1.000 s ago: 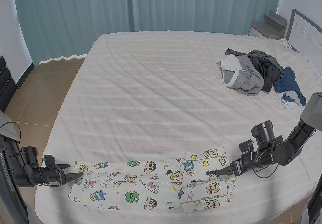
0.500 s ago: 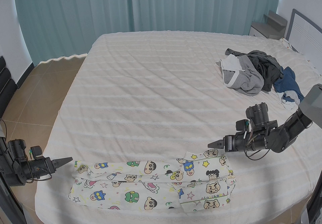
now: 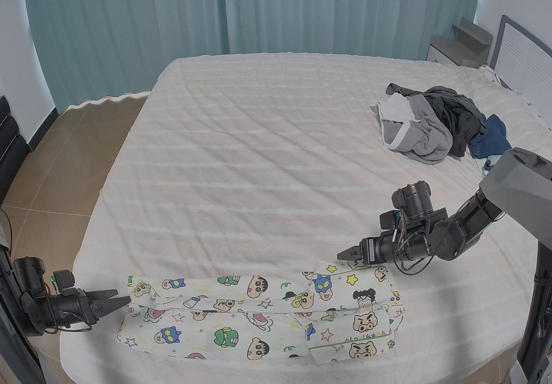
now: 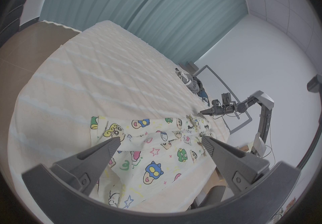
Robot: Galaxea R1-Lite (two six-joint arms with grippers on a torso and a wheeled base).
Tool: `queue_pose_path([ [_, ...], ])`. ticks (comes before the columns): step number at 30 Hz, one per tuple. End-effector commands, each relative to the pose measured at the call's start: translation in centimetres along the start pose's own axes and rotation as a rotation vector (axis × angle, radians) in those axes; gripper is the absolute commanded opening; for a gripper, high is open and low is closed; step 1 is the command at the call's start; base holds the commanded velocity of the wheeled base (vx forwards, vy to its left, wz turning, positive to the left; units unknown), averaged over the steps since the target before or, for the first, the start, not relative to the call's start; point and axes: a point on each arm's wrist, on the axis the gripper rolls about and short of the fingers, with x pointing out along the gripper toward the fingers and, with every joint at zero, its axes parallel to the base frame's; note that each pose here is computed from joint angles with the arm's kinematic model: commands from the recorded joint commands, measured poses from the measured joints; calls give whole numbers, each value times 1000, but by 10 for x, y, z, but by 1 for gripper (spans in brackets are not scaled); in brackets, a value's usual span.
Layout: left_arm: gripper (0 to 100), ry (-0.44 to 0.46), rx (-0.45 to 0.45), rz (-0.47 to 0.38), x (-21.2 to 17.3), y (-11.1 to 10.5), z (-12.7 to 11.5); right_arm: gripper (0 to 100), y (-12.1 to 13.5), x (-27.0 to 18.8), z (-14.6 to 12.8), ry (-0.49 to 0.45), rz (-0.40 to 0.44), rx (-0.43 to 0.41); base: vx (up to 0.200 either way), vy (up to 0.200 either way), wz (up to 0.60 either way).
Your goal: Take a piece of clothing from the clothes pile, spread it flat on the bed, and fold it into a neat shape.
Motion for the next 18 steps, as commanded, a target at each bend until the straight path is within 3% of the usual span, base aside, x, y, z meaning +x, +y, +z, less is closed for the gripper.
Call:
queue_pose_path([
  [1, 100, 38, -60, -5, 3, 7, -17, 100, 2, 12, -3, 15, 5, -8, 0, 0, 0],
  [11, 100, 49, -82, -7, 5, 8, -26, 100, 0, 21, 15, -45, 5, -7, 0, 0, 0],
  [18, 100, 54, -92, -9, 5, 9, -28, 100, -1, 29, 6, -8, 6, -11, 0, 0, 0],
])
